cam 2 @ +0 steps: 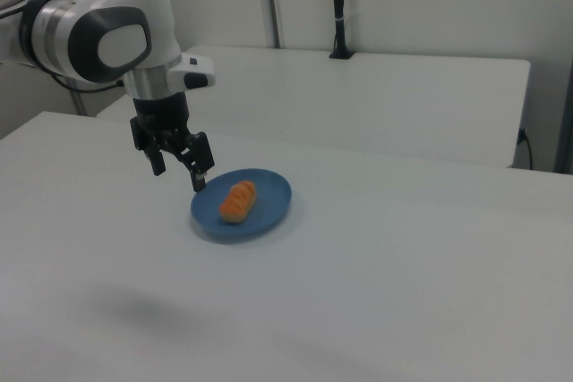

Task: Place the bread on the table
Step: 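Move the open gripper over the orange bread roll on the blue plate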

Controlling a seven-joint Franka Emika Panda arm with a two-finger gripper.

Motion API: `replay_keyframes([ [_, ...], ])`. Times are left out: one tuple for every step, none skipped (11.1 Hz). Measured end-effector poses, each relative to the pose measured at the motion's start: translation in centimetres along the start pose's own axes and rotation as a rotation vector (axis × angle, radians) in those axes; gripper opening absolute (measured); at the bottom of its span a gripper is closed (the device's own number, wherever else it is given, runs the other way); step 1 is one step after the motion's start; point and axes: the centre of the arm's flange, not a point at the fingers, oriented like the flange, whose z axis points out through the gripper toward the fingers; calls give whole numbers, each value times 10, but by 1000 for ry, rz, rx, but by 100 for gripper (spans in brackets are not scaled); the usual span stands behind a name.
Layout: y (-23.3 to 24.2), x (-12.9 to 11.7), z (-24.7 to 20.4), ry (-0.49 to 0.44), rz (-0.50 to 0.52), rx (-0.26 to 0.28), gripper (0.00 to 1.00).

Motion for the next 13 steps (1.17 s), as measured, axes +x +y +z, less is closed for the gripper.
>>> replay_keyframes([
  [0,0,0,0,0,0,100],
  [0,0,0,0,0,0,100],
  [1,0,0,0,1,0,100],
  [1,0,0,0,2,0,100],
  [2,0,-1,1,3,0,100],
  [2,0,-2,3,4,0,100],
  [2,0,-2,4,4,0,100],
  [2,1,-2,4,4,0,100],
  [2,1,-2,4,4,0,100],
  [2,1,-2,5,4,0,100],
  [2,3,-2,6,5,-1,100],
  [2,7,-2,7,5,-2,100],
  [1,14,-1,9,5,-5,100],
])
